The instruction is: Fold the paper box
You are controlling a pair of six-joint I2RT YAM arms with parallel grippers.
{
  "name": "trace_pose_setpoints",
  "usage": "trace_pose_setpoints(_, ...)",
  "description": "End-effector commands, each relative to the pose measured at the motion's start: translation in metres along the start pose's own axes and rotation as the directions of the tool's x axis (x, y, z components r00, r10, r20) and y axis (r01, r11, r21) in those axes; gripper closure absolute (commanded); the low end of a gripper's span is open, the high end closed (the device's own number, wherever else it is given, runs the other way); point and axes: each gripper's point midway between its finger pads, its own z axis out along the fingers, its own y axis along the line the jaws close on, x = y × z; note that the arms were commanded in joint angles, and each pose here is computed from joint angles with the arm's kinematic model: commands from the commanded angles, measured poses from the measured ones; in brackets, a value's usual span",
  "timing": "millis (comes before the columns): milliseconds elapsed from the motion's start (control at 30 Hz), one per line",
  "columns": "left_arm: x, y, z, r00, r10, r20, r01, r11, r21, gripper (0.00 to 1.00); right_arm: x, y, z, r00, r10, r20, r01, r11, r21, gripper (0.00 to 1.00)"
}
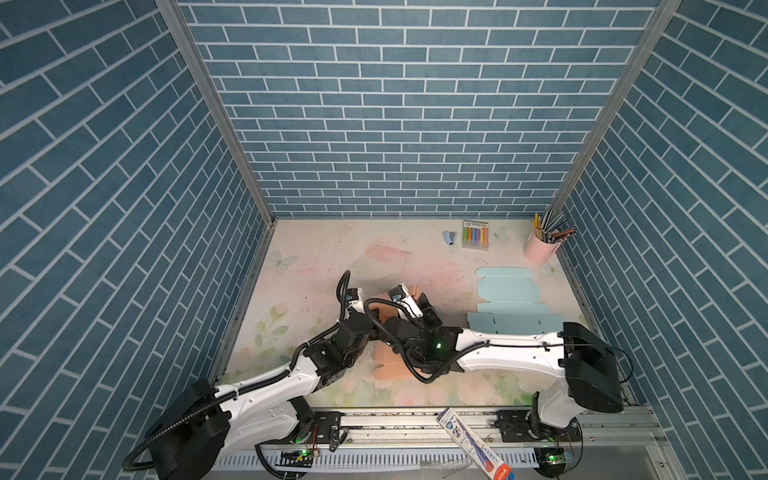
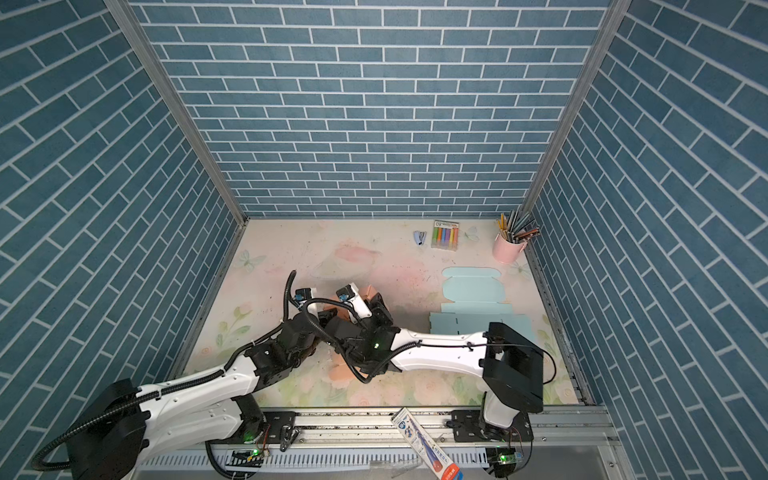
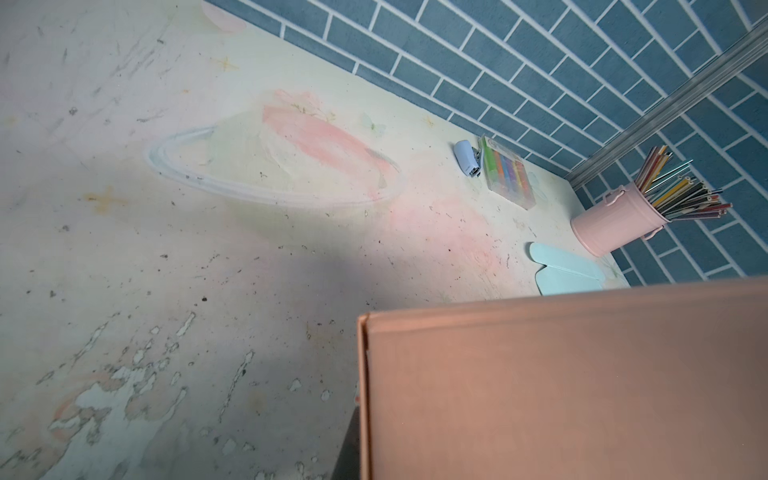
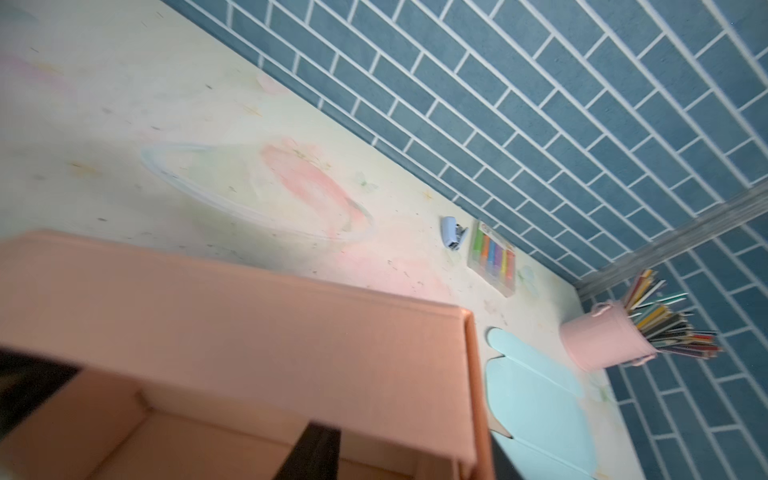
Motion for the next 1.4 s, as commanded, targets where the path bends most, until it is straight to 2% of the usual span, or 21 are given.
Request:
trace_pose_setpoints(0, -0.023, -0.009, -0.002, 0.995, 0.053, 0.080, -0.056, 0.998, 0.029, 1.00, -0.014, 0.012, -0.033, 0.989, 0.146, 0.020, -0.140, 0.970, -0.199, 0.45)
trace_pose_setpoints(167, -0.032, -0.010, -0.006, 0.966, 0.223, 0.129, -0.232, 0.971, 0.055, 1.00, -0.034, -0.005, -0.077, 0.952, 0.302, 0.045, -0.256, 0.869, -0.423, 0.38)
trace_pose_setpoints(233, -0.030, -0.016, -0.007, 0.942, 0.308, 0.131, -0.321, 0.942, 0.093, 1.00, -0.045, -0.012, -0.093, 0.937, 0.342, 0.074, -0.251, 0.805, -0.538, 0.30)
trace_pose_setpoints(333, -0.026, -0.029, -0.012, 0.893, 0.418, 0.169, -0.442, 0.884, 0.151, 1.00, -0.057, -0.029, -0.095, 0.928, 0.373, -0.008, -0.284, 0.691, -0.665, 0.30)
trace_pose_setpoints(400, -0.022, -0.037, -0.016, 0.860, 0.467, 0.207, -0.503, 0.845, 0.182, 1.00, -0.067, -0.041, -0.098, 0.918, 0.396, 0.009, -0.280, 0.663, -0.694, 0.28)
trace_pose_setpoints(467, -0.016, -0.042, -0.018, 0.834, 0.505, 0.221, -0.545, 0.815, 0.195, 1.00, -0.073, -0.051, -0.093, 0.899, 0.438, -0.004, -0.305, 0.621, -0.722, 0.28)
trace_pose_setpoints(533, -0.011, -0.043, -0.015, 0.817, 0.533, 0.219, -0.572, 0.794, 0.205, 1.00, -0.070, -0.055, -0.076, 0.880, 0.470, -0.065, -0.352, 0.555, -0.754, 0.28)
trace_pose_setpoints(567, -0.008, -0.044, -0.014, 0.812, 0.541, 0.217, -0.580, 0.786, 0.211, 1.00, -0.066, -0.055, -0.066, 0.874, 0.477, -0.094, -0.376, 0.540, -0.753, 0.28)
trace_pose_setpoints(733, 0.004, -0.045, -0.005, 0.801, 0.561, 0.209, -0.598, 0.768, 0.232, 1.00, -0.043, -0.015, -0.038, 0.878, 0.424, -0.222, -0.409, 0.426, -0.807, 0.28)
trace_pose_setpoints(900, 0.020, -0.040, 0.013, 0.770, 0.617, 0.163, -0.638, 0.740, 0.213, 1.00, -0.004, 0.022, -0.014, 0.896, 0.317, -0.311, -0.425, 0.410, -0.807, 0.29)
trace_pose_setpoints(1067, 0.031, -0.036, 0.026, 0.753, 0.644, 0.137, -0.657, 0.724, 0.209, 1.00, 0.026, 0.047, -0.005, 0.885, 0.246, -0.396, -0.463, 0.368, -0.806, 0.30)
trace_pose_setpoints(1233, 0.038, -0.029, 0.035, 0.748, 0.652, 0.129, -0.663, 0.724, 0.188, 1.00, 0.048, 0.052, 0.003, 0.869, 0.243, -0.431, -0.494, 0.390, -0.777, 0.31)
trace_pose_setpoints(1367, 0.046, -0.024, 0.040, 0.746, 0.657, 0.107, -0.664, 0.723, 0.188, 0.99, 0.065, 0.048, 0.014, 0.870, 0.217, -0.443, -0.490, 0.473, -0.732, 0.33)
